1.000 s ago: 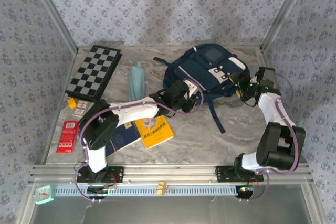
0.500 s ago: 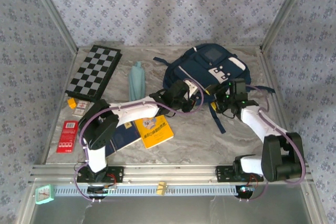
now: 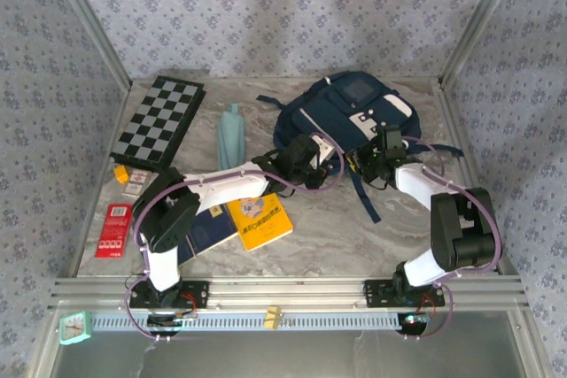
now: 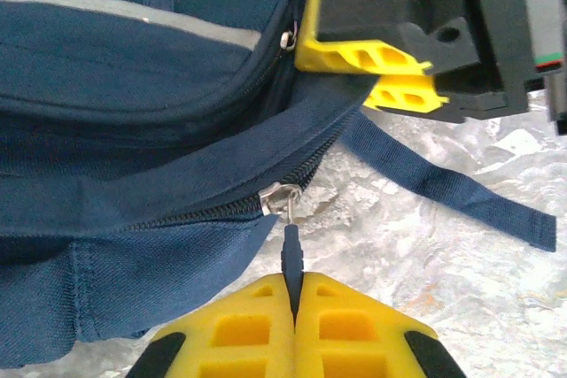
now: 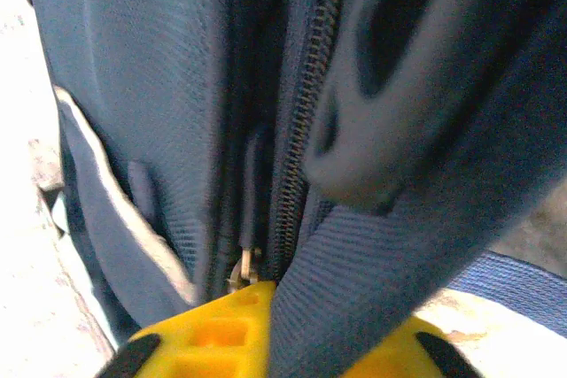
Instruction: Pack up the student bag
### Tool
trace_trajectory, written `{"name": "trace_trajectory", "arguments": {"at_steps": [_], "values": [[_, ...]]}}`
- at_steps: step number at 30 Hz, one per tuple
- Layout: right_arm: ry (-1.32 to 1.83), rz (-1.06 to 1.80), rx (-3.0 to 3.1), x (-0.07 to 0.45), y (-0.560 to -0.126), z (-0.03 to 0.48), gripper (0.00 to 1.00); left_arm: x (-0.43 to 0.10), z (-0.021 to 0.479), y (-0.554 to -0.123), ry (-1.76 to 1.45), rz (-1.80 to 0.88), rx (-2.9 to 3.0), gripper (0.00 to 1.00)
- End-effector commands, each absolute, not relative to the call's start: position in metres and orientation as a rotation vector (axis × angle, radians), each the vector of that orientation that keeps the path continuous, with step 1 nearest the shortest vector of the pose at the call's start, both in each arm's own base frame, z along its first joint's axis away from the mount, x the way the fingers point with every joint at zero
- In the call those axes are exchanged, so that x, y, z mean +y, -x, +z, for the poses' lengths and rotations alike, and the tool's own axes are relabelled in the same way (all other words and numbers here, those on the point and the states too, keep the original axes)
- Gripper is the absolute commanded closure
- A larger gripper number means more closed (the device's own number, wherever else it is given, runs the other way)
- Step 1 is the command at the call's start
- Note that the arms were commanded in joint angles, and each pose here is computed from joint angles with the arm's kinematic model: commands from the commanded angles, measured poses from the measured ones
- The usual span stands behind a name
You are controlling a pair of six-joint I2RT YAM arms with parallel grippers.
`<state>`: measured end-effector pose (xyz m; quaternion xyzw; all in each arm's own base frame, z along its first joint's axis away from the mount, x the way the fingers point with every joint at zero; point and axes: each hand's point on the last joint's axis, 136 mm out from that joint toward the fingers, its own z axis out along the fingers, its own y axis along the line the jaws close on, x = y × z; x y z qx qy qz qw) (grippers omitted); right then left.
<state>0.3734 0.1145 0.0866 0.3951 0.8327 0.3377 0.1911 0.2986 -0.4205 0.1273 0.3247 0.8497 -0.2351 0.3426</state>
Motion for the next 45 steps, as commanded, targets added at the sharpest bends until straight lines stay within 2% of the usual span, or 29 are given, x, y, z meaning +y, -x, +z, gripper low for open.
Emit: {"name": "trace_trajectory", "arguments": {"at_steps": [1, 12, 22, 25, 30, 34, 36, 41, 45], "values": [[-0.956, 0.915, 2.382, 0.109, -0.376, 0.1, 1.0, -0.412, 0.148, -0.301, -0.852, -0.574, 2.156, 1.0], [-0.725, 0.898, 2.447, 0.075, -0.377, 0.122, 1.0, -0.367, 0.128, -0.299, -0.834, -0.509, 2.248, 1.0], [-0.635, 0.781, 2.471, 0.038, -0.438, 0.147, 0.99, -0.435, 0.143, -0.25, -0.943, -0.706, 2.198, 1.0], [-0.63, 0.812, 2.495, 0.039, -0.443, 0.143, 0.93, -0.452, 0.147, -0.252, -0.924, -0.759, 2.187, 1.0], [-0.635, 0.801, 2.499, 0.038, -0.426, 0.146, 0.54, -0.456, 0.146, -0.272, -0.884, -0.682, 2.19, 1.0], [-0.698, 0.87, 2.493, 0.048, -0.392, 0.142, 0.37, -0.454, 0.148, -0.28, -0.856, -0.677, 2.2, 1.0], [-0.772, 0.933, 2.484, 0.059, -0.374, 0.135, 0.33, -0.457, 0.151, -0.278, -0.866, -0.706, 2.18, 1.0], [-0.883, 1.037, 2.439, 0.088, -0.349, 0.124, 0.29, -0.463, 0.15, -0.277, -0.877, -0.727, 2.182, 1.0], [-0.936, 0.978, 2.424, 0.1, -0.347, 0.108, 0.32, -0.466, 0.154, -0.278, -0.883, -0.734, 2.173, 1.0]]}}
